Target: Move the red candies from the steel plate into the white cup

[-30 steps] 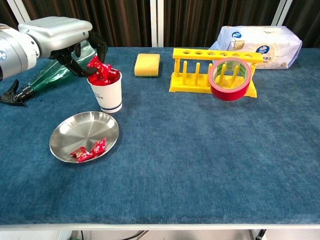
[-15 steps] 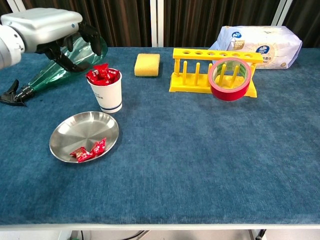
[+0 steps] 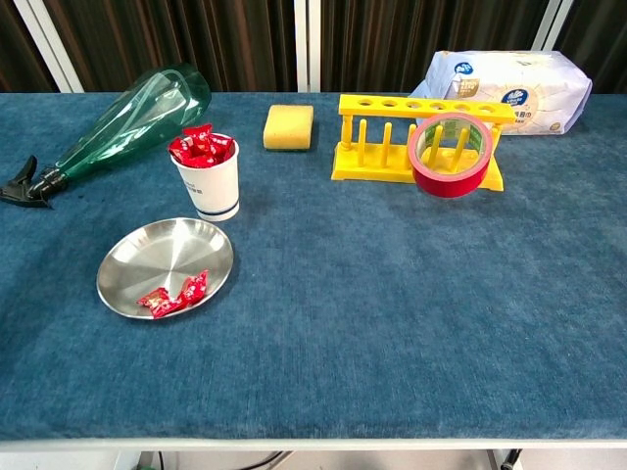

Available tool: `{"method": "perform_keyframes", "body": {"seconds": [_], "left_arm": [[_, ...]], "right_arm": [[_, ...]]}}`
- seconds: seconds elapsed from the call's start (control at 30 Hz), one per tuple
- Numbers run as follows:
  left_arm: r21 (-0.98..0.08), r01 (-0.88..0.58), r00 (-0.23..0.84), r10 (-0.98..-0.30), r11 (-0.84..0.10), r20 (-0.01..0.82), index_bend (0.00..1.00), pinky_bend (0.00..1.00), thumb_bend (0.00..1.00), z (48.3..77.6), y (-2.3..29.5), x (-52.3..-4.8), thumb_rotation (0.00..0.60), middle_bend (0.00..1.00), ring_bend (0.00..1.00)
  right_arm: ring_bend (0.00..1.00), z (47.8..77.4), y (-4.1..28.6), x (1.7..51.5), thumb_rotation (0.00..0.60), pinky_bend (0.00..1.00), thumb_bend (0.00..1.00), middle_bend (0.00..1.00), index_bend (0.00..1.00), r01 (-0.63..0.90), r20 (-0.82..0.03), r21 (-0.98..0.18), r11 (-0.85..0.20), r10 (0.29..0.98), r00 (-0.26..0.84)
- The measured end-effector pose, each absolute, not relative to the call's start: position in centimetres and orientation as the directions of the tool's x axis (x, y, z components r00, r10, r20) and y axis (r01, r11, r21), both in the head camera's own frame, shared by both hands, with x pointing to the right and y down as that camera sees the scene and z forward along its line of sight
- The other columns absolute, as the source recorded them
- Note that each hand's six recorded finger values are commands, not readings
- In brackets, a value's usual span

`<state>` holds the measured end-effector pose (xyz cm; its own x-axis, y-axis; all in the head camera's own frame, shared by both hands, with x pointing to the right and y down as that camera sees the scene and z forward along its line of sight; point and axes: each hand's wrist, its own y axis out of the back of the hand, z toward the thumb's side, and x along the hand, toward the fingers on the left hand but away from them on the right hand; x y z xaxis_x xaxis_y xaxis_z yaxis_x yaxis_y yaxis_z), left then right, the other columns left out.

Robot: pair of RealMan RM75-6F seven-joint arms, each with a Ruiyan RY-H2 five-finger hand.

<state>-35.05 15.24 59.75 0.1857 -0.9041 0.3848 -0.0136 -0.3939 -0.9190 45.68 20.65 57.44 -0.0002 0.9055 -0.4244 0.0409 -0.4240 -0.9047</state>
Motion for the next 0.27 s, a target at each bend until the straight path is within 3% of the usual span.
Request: {"method": "perform_keyframes", "body": {"seconds": [0.27], "left_arm": [[-0.913, 0.022, 0.126, -0.905, -0.408, 0.407, 0.19, 0.19, 0.15, 58.4, 19.6, -41.8, 0.549, 0.07, 0.00]], "right_arm": [[0.00, 57.6, 20.7, 45.6, 0.600, 0.00, 0.20, 0.00, 0.00, 0.022, -0.423, -0.906, -0.423, 0.906, -0.009]]}}
